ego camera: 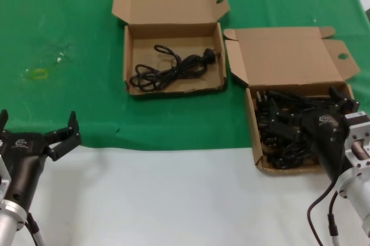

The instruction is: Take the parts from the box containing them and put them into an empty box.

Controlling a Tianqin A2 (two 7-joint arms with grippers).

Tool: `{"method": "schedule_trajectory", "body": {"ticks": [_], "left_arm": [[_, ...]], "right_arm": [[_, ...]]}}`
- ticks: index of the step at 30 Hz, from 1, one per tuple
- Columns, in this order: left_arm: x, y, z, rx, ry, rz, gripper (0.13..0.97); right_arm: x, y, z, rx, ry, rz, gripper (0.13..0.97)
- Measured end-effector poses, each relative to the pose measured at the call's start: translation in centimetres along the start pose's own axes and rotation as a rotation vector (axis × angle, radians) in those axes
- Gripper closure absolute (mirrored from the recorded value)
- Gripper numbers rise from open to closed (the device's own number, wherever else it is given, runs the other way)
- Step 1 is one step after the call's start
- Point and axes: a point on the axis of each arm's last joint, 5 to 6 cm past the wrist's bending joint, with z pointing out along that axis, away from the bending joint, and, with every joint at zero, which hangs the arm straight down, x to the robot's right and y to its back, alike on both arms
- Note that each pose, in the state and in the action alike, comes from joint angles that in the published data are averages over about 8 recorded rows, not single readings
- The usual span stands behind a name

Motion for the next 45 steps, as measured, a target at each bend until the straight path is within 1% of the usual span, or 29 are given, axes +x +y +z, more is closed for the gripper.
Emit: {"method": "schedule_trajectory", "body": {"ticks": [45], "left_arm": [[0.0, 0.0, 0.0, 0.0, 0.0, 0.0, 0.132]], "right_arm": [[0.0, 0.0, 0.0, 0.0, 0.0, 0.0, 0.13]]}}
